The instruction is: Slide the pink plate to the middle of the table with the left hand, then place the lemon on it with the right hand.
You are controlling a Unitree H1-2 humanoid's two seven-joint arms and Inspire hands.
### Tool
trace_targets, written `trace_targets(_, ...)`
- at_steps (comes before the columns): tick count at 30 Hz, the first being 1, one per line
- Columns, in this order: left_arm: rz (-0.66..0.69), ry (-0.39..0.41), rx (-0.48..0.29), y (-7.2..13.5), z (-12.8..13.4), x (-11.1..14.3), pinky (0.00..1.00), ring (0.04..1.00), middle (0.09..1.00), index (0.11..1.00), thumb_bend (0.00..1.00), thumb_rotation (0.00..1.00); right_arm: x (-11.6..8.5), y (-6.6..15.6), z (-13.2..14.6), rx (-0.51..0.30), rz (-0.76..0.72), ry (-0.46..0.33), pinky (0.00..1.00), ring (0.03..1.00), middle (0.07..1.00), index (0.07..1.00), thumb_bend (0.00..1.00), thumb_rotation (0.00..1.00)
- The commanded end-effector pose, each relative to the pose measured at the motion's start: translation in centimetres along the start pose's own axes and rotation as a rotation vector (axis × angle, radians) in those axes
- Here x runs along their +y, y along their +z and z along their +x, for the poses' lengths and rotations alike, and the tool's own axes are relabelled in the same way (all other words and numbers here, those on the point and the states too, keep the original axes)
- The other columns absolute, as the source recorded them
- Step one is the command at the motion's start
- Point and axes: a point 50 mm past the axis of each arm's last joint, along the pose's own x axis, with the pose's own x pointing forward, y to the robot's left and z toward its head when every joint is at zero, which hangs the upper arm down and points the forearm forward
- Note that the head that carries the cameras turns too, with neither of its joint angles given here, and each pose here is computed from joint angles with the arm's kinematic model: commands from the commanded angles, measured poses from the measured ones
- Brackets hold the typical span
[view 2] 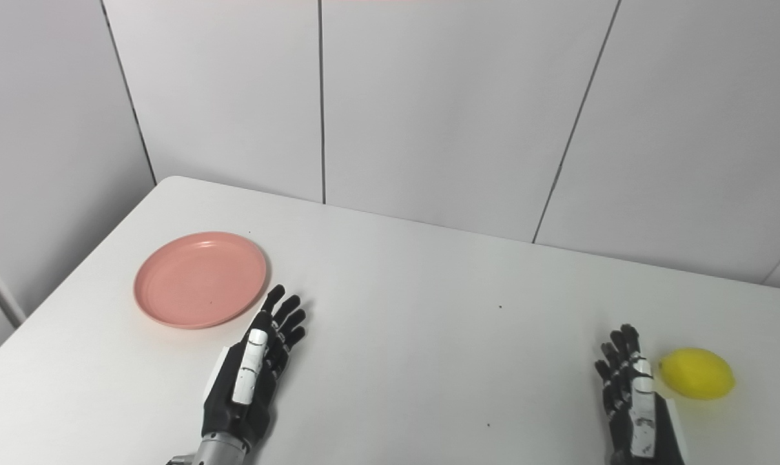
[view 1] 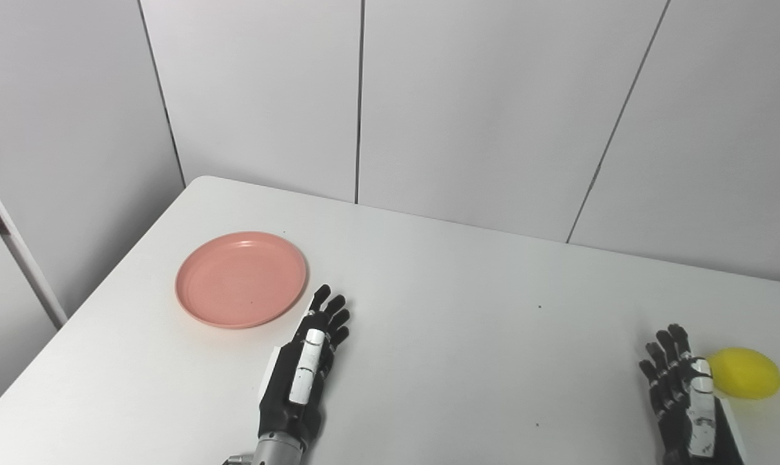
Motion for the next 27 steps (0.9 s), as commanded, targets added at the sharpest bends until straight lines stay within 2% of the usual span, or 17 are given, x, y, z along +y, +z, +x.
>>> trace_targets(1, -0.004, -0.033, -0.056, 2.2, 1.2, -0.4, 0.96, 0.951, 0.945, 0.943, 0.82, 0.83, 1.4, -4.3, -3.1, 0.11, 0.072, -0.031, 1.0, 1.0, 1.0, 1.0, 0.73, 1.0)
trace_targets(15, 0.009, -0.051, -0.036, 8.2, 3.9, -0.2, 0.99, 0.97, 0.965, 0.95, 0.81, 0.84, 1.9, -3.9, -3.3, 0.108, 0.084, -0.033, 1.0, 0.999, 1.0, 1.0, 0.69, 1.0)
trace_targets(20, -0.018, -0.056, -0.078, 10.5, 5.2, 0.1, 1.0, 0.992, 0.983, 0.977, 0.8, 0.86, 2.0, -3.9, -3.4, 0.107, 0.087, -0.032, 1.0, 0.998, 1.0, 1.0, 0.67, 1.0)
trace_targets(25, -0.057, -0.046, -0.102, 12.2, 6.8, 1.7, 1.0, 1.0, 0.981, 0.991, 0.81, 0.87, 2.1, -3.9, -3.4, 0.107, 0.088, -0.037, 1.0, 0.993, 1.0, 1.0, 0.66, 1.0)
trace_targets(27, -0.046, -0.035, -0.108, 12.8, 7.5, 2.6, 1.0, 0.967, 0.948, 0.951, 0.83, 0.86, 2.1, -3.9, -3.4, 0.107, 0.088, -0.039, 1.0, 0.991, 1.0, 1.0, 0.66, 1.0)
